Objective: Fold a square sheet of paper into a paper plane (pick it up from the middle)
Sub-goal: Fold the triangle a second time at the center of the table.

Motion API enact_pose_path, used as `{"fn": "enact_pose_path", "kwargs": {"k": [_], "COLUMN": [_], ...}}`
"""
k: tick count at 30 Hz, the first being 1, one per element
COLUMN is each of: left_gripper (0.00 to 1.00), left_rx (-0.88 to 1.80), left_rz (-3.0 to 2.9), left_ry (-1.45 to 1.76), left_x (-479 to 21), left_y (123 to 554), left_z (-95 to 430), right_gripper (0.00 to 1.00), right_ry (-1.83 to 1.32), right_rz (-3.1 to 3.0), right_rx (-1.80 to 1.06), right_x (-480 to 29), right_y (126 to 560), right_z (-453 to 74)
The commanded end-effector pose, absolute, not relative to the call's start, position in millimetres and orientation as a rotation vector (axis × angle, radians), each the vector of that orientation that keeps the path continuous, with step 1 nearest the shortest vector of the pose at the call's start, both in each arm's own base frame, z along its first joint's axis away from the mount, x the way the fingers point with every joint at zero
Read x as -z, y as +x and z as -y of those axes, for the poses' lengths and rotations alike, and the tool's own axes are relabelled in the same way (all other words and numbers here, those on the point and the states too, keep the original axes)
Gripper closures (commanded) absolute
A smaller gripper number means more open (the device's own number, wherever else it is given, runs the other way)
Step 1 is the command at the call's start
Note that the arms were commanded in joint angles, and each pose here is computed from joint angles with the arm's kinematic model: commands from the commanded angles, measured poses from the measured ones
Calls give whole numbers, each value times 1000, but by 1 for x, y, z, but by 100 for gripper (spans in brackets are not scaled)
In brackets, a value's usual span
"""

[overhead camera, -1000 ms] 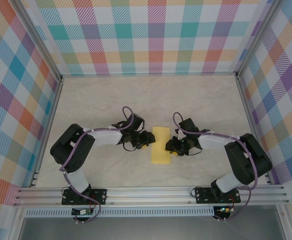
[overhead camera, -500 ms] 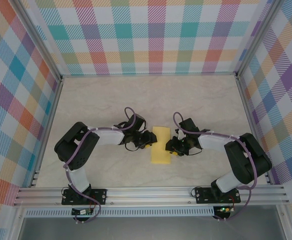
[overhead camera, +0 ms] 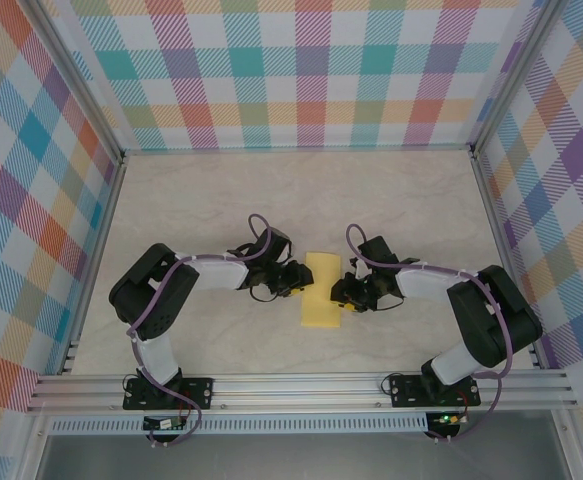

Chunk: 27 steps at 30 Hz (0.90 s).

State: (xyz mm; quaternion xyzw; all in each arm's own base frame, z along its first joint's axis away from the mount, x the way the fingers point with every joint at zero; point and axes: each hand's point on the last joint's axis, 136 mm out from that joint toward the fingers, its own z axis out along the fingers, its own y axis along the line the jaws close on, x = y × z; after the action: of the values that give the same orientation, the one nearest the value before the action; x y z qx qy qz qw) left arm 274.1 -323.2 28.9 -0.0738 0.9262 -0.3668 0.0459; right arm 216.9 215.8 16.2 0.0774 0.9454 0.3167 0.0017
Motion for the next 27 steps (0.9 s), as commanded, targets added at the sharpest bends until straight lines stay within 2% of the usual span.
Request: {"fn": "enact_pose_path", "kwargs": {"k": [1,16,27], "left_gripper": [63,61,67], "left_rx": [1049,1086,1146], "left_rz": [-2792,-2790,-2776], "left_ry": [-226,-225,-201], "left_x": [-38,-33,-35], "left_y": [279,283,282], "left_z": [317,325,332], "right_gripper": [67,67,67], "right_ry": [300,295,305], "right_rz": [-3071,-3075,-3089], "right_rx": [-853,-845,-833], "right_x": [15,15,21], "right_y": [197,196,191], "right_z": [-198,-197,-194]}}
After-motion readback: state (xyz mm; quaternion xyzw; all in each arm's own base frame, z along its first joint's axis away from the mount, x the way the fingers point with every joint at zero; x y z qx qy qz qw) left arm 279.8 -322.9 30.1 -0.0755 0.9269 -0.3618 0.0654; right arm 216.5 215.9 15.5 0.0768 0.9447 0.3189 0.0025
